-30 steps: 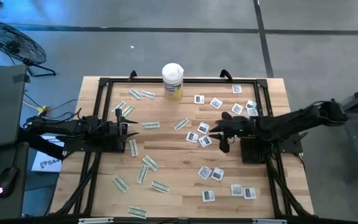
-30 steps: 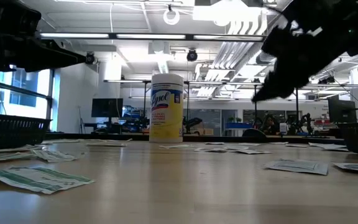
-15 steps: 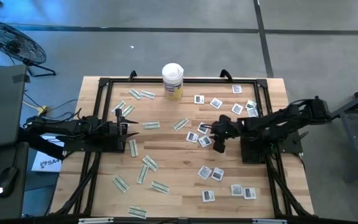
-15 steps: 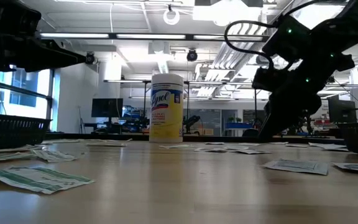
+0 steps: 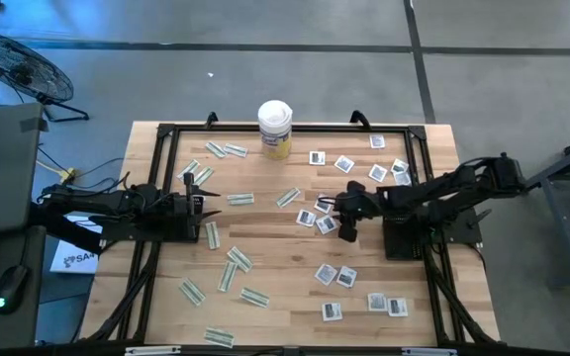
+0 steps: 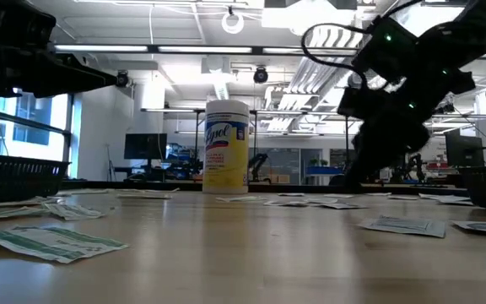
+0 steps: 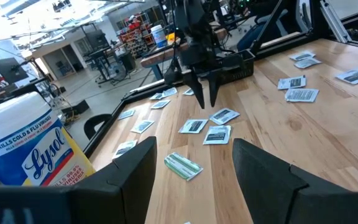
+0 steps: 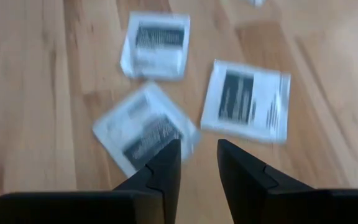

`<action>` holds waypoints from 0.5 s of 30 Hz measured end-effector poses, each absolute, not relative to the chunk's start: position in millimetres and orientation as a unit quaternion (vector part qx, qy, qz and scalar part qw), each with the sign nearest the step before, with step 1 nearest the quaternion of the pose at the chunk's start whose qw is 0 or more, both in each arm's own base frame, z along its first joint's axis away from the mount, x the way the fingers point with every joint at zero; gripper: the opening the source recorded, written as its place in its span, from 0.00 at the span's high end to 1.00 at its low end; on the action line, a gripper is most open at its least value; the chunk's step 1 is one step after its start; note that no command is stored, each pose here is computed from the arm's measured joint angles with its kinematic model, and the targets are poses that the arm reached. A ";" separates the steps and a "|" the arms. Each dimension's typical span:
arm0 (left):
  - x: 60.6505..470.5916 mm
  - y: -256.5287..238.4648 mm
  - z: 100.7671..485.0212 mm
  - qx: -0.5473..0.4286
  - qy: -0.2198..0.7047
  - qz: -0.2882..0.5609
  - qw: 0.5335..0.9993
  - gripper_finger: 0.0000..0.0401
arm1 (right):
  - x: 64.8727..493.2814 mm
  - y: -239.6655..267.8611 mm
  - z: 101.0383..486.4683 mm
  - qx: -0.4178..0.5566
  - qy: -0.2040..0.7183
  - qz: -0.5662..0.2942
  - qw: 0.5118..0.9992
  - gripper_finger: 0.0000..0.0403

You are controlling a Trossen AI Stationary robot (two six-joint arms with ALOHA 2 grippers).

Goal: Pick & Place First Aid Supplies
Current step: Put the towelette pack into the right black basket

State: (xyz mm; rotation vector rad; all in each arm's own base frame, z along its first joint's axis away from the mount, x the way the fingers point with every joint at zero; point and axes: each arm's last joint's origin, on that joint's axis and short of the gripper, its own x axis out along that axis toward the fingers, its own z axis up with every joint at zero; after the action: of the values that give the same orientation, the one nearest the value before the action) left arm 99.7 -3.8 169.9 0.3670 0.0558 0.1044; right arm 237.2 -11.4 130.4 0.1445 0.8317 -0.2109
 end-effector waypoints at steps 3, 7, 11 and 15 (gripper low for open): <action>99.7 -3.8 170.0 0.182 0.028 0.052 0.981 0.49 | 249.4 -11.9 138.0 0.070 0.390 -0.101 0.913 0.76; 99.7 -3.8 170.0 0.182 0.028 0.052 0.981 0.49 | 258.4 -12.2 135.7 0.067 0.423 -0.102 0.898 0.76; 99.7 -3.8 169.9 0.182 0.028 0.052 0.981 0.49 | 257.7 -12.7 131.7 0.088 0.448 -0.127 0.880 0.76; 99.7 -3.8 169.9 0.182 0.028 0.052 0.981 0.49 | 253.8 -12.6 127.3 0.107 0.457 -0.139 0.872 0.76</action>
State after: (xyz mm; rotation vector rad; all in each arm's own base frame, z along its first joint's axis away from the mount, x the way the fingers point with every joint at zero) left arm 99.7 -3.8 169.9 0.3668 0.0560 0.1043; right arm 253.8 -12.6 127.3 0.2239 0.9551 -0.2902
